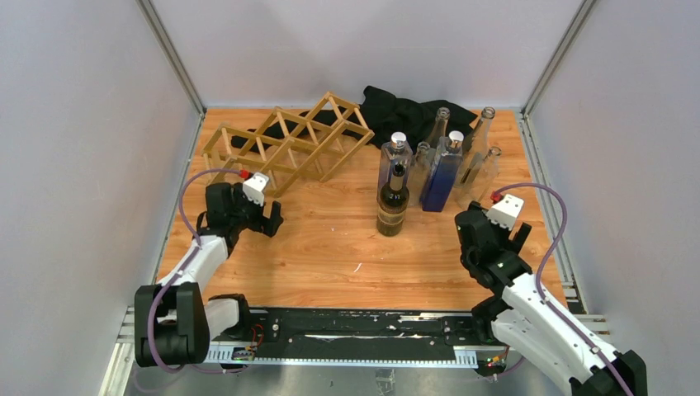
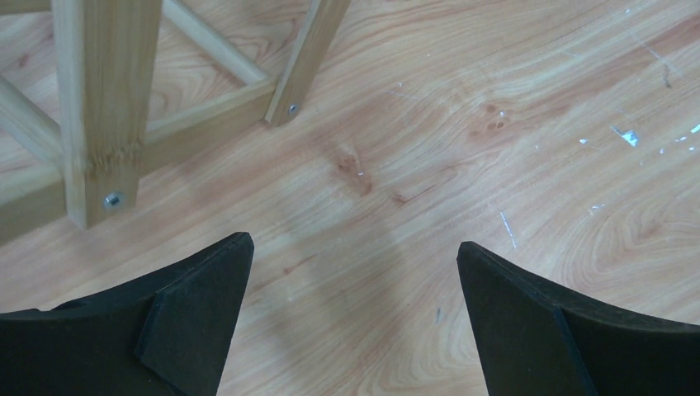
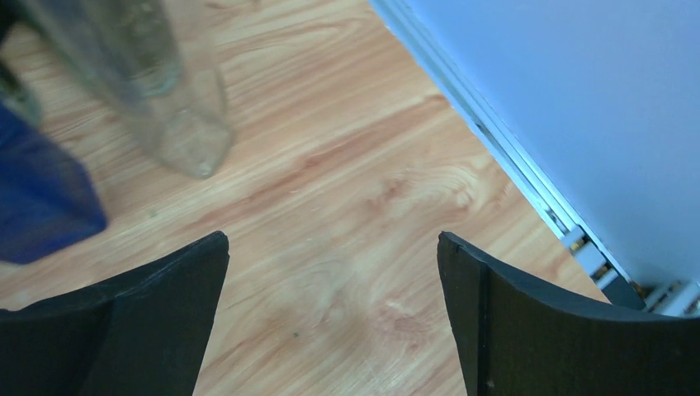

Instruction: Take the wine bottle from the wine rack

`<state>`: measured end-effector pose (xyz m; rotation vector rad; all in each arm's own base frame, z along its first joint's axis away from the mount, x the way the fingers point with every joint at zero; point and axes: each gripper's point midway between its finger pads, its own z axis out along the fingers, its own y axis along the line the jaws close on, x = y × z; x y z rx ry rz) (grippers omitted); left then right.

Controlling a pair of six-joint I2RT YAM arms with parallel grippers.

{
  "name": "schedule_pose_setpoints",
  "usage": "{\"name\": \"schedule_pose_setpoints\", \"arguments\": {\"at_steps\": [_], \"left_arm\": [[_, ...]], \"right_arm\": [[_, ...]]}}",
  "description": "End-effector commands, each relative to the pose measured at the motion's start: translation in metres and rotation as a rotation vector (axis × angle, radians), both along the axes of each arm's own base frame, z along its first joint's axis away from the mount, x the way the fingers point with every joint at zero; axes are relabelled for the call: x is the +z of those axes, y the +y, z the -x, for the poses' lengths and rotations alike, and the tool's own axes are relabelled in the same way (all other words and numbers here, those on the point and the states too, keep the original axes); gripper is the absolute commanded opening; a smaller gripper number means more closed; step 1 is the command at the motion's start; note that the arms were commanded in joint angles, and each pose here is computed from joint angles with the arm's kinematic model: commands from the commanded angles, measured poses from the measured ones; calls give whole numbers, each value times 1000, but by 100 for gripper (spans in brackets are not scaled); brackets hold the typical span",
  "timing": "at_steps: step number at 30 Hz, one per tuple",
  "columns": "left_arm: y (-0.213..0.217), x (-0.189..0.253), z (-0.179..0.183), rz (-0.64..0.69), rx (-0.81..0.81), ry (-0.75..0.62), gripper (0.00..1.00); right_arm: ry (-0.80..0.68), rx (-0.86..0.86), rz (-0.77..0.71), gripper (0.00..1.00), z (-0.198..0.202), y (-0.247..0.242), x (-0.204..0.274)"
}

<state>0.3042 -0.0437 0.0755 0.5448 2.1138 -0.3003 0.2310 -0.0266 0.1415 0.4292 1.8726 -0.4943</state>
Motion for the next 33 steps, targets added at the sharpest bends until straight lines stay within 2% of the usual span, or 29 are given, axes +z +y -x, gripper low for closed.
{"name": "schedule_pose_setpoints", "arguments": {"at_steps": [1,8,14,19,24,28,33], "left_arm": [[8,24,-22,3,63,-227,100],[22,29,-36,18,181,-338,100],[29,38,-47,55,253,-419,100],[31,41,-56,87,286,-429,100],[33,41,-60,106,307,-425,100],[32,41,-57,143,317,-508,100],[31,39,-58,136,313,-491,100]], "right_arm": [[-100,-203,-30,100,4,-31,-3],[-175,-356,7,100,1,-61,-5],[-154,-490,5,100,2,-84,-25],[-171,-374,-21,100,-27,-77,-45],[-128,-284,36,99,-52,-74,-45],[-130,-244,50,99,-63,-71,-45],[-114,-195,64,99,-74,-67,-50]]}}
